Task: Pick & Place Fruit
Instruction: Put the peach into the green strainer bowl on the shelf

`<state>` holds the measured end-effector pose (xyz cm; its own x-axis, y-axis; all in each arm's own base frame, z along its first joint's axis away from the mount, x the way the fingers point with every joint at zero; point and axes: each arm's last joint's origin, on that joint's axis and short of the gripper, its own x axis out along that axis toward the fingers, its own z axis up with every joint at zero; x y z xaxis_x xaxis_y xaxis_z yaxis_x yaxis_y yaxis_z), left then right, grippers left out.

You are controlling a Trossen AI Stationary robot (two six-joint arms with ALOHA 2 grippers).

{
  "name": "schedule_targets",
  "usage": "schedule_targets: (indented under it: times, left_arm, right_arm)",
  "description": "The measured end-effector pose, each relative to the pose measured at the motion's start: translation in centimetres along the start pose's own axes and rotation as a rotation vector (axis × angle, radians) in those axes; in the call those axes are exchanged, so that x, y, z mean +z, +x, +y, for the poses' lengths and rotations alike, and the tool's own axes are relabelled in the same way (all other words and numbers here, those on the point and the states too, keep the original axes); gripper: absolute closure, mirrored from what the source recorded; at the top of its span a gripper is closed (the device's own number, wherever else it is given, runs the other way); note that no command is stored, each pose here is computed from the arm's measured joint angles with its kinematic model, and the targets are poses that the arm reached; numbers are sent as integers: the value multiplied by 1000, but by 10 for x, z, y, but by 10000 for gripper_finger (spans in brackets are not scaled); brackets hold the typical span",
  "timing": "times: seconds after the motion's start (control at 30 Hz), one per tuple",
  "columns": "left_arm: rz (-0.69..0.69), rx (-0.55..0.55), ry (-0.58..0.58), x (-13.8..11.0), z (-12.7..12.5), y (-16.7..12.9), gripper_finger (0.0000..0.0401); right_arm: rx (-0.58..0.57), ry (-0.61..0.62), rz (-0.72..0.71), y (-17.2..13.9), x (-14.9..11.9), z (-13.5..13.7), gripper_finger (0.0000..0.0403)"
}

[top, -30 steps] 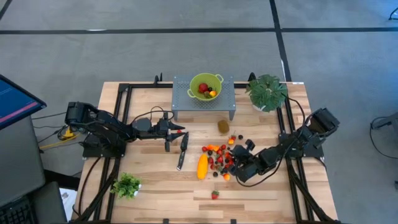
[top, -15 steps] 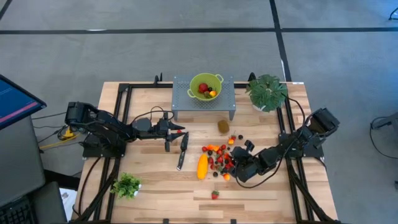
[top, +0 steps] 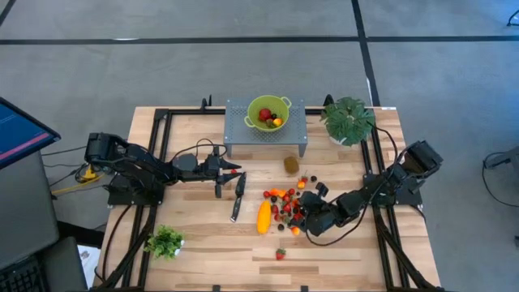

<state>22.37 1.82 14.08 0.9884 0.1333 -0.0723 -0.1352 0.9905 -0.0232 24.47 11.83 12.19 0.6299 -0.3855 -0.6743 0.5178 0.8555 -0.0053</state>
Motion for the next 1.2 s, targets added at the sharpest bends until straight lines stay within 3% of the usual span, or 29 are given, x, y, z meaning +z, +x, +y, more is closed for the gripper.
schedule_targets:
  times: [0.47,0.77,1.2]
  left_arm:
    - [0,-1,0,0,0,0,295]
    - [0,-5,0,0,0,0,295]
    - [0,-4,0,0,0,0,295]
  right_arm:
    - [-19,2,-5,5,5,-4,328]
    - [-18,-30,-3,5,5,-4,397]
    - [-18,-34,-3,5,5,-4,400]
